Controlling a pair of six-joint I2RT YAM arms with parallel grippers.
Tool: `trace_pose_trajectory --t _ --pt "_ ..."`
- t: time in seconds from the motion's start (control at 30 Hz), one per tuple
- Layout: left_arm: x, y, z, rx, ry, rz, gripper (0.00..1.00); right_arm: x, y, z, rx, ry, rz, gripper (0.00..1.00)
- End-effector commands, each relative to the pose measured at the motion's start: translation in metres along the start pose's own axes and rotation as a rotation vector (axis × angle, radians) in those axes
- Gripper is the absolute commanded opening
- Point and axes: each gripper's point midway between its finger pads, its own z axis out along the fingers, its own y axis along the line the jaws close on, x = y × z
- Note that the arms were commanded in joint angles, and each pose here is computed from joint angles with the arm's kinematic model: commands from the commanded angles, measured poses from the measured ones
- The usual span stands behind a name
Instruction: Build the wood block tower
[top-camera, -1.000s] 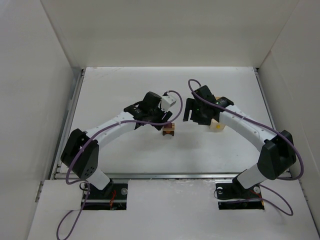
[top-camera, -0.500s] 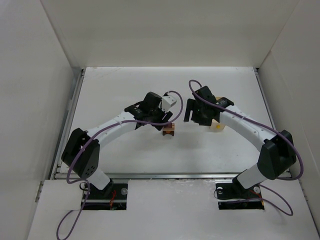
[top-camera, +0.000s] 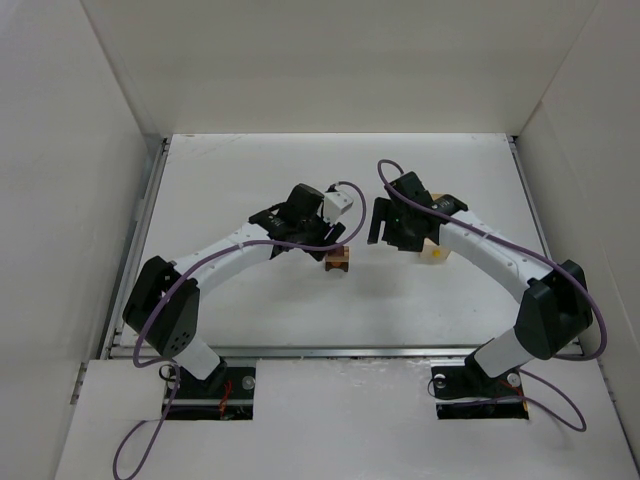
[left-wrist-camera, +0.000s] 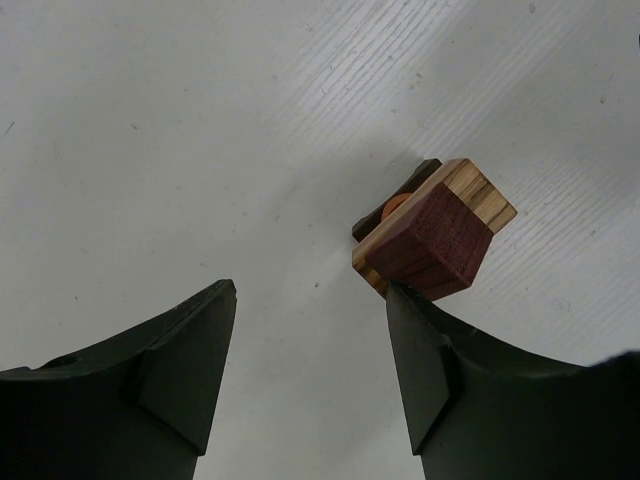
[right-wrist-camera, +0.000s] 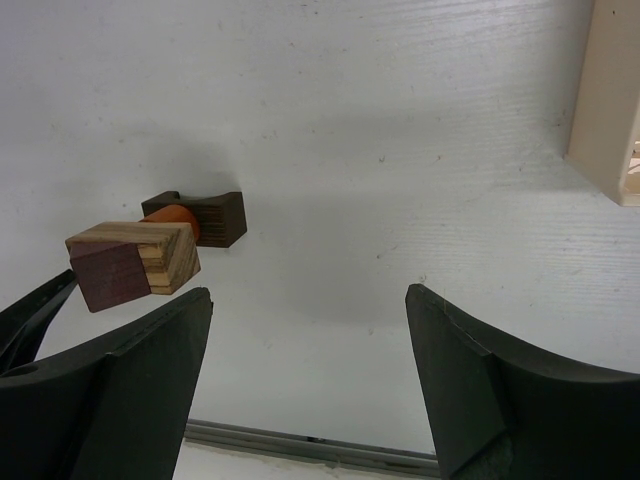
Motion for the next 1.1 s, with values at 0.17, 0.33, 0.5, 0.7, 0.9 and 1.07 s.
trace_pose_trajectory --t 0.17,0.33,0.5,0.7,0.9,1.07 --pt "-0.0236 -0.0027 -0.0031 0.016 -0.067 -0.006 0.58 -0.0111 0.0049 -0.0092 -0.034 -0.045 0.011 0.84" --pt "-0.0236 -0.0027 -0.0031 0.016 -0.067 -0.006 0.58 -0.0111 0.0049 -0.0092 -0.034 -0.045 0.011 0.84" --pt "-0.0236 -0.0027 -0.0031 0.016 -0.067 -0.006 0.58 -0.0111 0.0049 -0.0092 -0.034 -0.045 0.011 0.84" --pt "-0.0236 -0.0027 -0.0031 0.016 -0.067 -0.006 0.58 -0.0082 0.0027 -0.0074 -0.028 -0.038 0.01 0.84" --pt "-0.0213 -0.0029 -0.0003 0.018 -0.058 -0.007 0.58 -0.0082 0.0027 -0.0074 -0.028 -0.038 0.01 0.84" --pt "-0.0218 -0.0067 -0.0002 0.024 -0.059 0.0 0.58 -0.0082 0.0027 -0.0074 -0.028 -0.038 0.01 0.84"
